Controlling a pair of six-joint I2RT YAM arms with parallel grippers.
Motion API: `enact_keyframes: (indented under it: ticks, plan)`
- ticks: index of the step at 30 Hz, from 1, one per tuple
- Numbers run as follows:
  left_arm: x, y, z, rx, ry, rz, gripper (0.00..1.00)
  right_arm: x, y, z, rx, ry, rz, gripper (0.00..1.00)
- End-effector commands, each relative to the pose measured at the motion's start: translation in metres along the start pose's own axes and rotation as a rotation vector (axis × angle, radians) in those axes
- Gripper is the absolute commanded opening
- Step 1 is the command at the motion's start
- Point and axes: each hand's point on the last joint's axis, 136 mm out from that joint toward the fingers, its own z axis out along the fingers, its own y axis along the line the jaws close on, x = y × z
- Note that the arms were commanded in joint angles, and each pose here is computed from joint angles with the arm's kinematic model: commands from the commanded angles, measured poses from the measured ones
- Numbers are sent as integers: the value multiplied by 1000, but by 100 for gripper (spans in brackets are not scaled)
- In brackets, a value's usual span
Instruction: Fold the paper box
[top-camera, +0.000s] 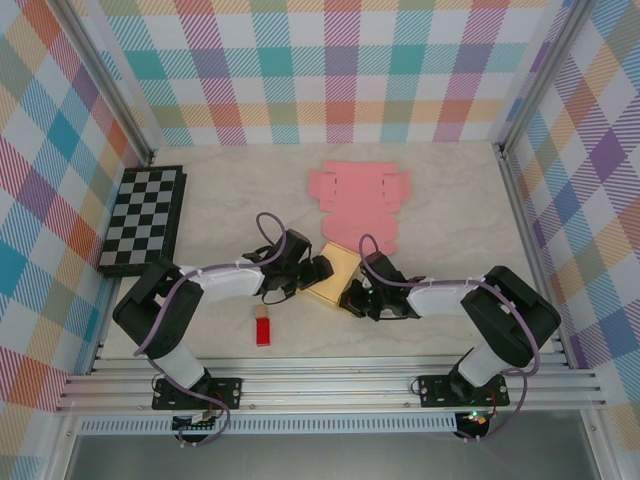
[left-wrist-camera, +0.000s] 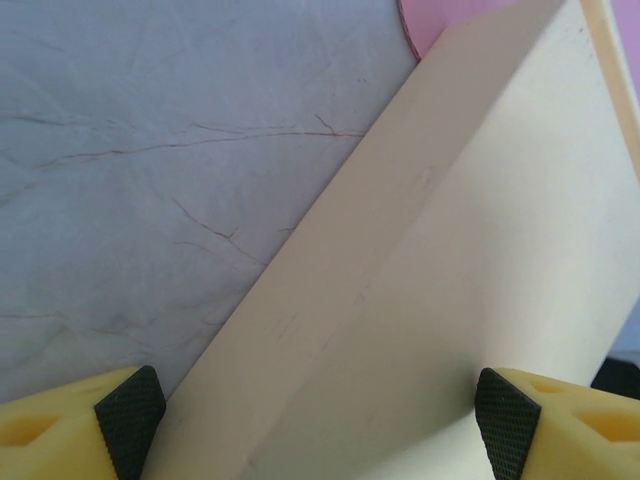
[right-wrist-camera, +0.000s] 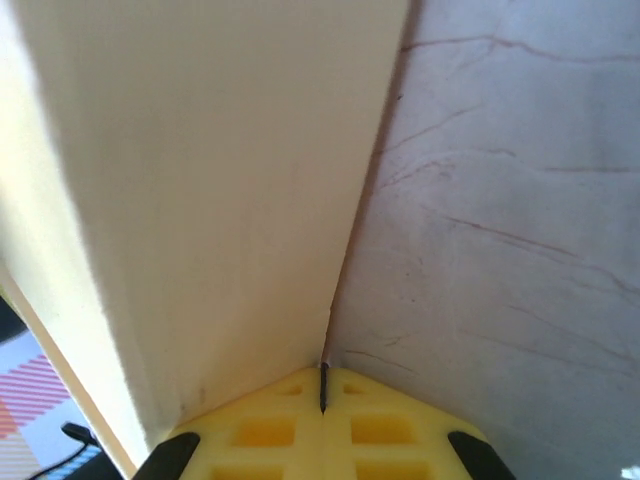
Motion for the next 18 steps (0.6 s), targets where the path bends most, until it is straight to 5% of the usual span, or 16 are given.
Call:
enact_keyframes:
  ticks: [1, 11, 18]
  plan:
    - [46, -41, -8, 135, 127, -42, 83, -15, 98, -20, -334, -83, -12, 7]
    - [43, -45, -9, 140, 108, -45, 83, -22, 89, -11, -306, -131, 103, 7]
    - [17, -26, -9, 89, 74, -52, 84, -8, 52, -21, -137, -150, 47, 14]
